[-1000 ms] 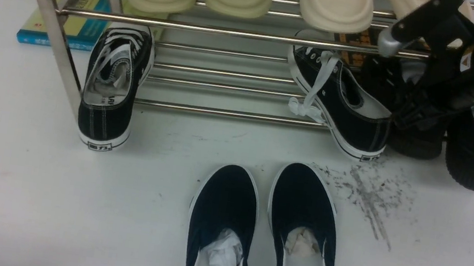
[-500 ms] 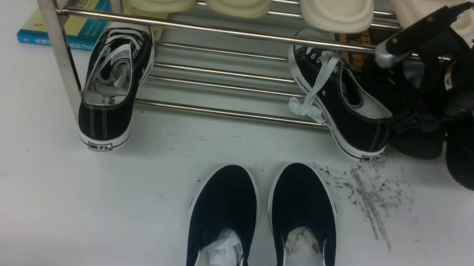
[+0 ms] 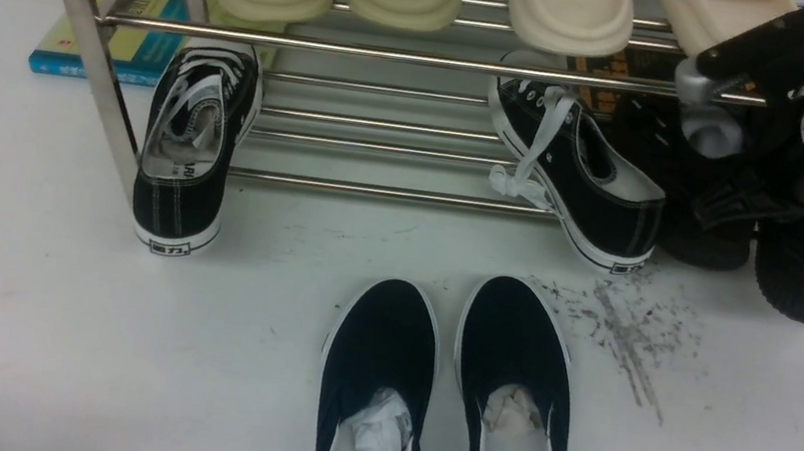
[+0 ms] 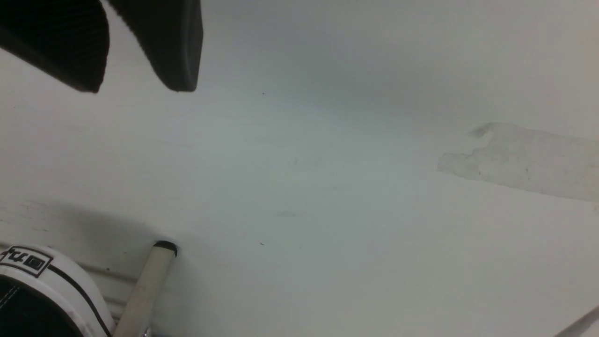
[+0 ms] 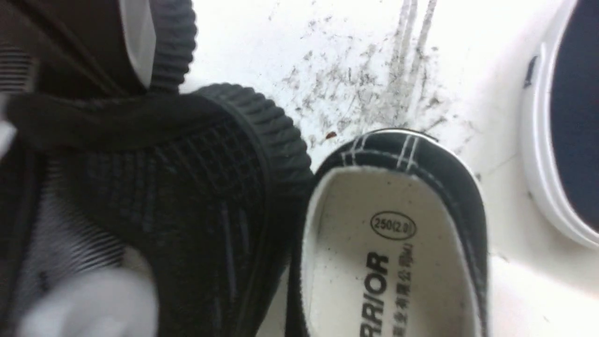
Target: Take the shoes off the shelf with your hand on the white table.
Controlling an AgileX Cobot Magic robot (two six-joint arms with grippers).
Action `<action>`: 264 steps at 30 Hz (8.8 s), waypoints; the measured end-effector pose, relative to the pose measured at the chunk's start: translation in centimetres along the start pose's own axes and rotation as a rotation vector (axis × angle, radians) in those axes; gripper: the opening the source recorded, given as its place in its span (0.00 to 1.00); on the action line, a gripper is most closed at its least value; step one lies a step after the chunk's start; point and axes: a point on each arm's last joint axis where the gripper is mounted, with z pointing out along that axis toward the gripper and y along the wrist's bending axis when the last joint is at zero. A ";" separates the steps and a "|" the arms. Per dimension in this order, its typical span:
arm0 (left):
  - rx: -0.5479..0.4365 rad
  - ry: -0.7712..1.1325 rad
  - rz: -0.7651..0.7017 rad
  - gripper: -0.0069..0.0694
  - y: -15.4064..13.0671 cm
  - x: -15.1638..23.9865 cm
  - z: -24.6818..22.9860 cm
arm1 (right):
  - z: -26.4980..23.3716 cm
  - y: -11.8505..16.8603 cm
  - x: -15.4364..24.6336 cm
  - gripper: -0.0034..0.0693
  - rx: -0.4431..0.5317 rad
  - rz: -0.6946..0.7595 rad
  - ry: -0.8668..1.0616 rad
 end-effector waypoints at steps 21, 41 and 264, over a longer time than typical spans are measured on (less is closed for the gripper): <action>0.000 0.000 0.000 0.41 0.0 0.0 0.0 | 2.1 0.7 -1.6 0.76 -0.024 -0.011 -0.148; 0.000 0.000 0.000 0.41 0.0 0.0 0.0 | 5.5 0.9 -1.3 0.83 0.062 -0.162 -0.092; 0.000 0.000 0.000 0.41 0.0 0.0 0.0 | 3.6 0.7 11.0 0.47 0.086 0.660 0.139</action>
